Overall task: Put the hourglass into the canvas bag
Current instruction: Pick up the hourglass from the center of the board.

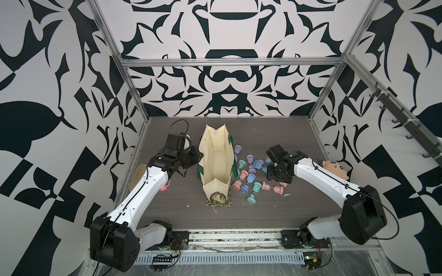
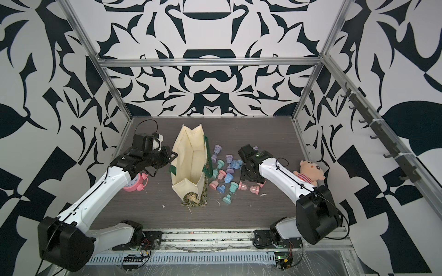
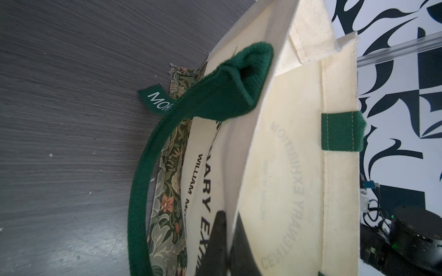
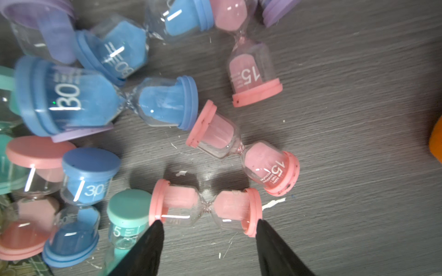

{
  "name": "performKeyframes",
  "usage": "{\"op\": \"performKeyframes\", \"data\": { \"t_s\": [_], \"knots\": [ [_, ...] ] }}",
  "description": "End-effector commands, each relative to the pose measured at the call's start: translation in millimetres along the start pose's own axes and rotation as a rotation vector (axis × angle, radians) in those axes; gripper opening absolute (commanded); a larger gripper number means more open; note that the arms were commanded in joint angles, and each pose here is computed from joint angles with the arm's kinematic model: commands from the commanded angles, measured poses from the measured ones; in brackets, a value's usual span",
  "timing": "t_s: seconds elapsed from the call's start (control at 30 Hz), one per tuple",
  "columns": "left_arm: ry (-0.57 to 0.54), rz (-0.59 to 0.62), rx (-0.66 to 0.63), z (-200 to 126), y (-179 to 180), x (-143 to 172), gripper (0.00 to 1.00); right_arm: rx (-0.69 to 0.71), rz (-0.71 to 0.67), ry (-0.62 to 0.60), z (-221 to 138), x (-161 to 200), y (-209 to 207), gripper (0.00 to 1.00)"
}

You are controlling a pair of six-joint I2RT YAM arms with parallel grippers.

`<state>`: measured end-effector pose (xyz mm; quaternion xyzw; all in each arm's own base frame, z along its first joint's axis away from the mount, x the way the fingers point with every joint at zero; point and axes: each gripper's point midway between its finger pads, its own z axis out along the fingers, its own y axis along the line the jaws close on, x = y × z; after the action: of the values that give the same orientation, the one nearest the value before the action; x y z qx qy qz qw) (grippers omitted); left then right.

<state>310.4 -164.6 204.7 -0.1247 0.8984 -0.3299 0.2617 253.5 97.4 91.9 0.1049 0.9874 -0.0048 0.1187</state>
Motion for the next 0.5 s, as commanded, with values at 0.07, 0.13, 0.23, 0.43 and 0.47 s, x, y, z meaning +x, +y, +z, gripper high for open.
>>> {"op": "performKeyframes", "data": {
  "t_s": [0.07, 0.13, 0.23, 0.43, 0.47],
  "knots": [
    [-0.042, -0.025, 0.010, -2.7, 3.0, -0.8, 0.00, -0.078, -0.008, -0.022, -4.6, -11.2, 13.9, 0.69],
    [-0.037, -0.030, 0.016, -0.8, 3.5, 0.8, 0.00, -0.119, -0.002, -0.005, -0.2, -13.6, 26.4, 0.68],
    [-0.026, -0.031, 0.022, 2.9, 4.5, 3.1, 0.00, -0.166, -0.007, -0.028, -3.8, -25.4, 48.1, 0.67],
    [-0.011, -0.030, 0.039, 4.2, 0.1, 3.3, 0.06, -0.146, -0.018, -0.112, -22.8, -56.9, 75.4, 0.69],
    [-0.011, -0.029, 0.040, 3.9, -0.5, 3.0, 0.11, -0.163, -0.019, -0.121, -26.0, -61.8, 82.1, 0.69]
  ]
}}
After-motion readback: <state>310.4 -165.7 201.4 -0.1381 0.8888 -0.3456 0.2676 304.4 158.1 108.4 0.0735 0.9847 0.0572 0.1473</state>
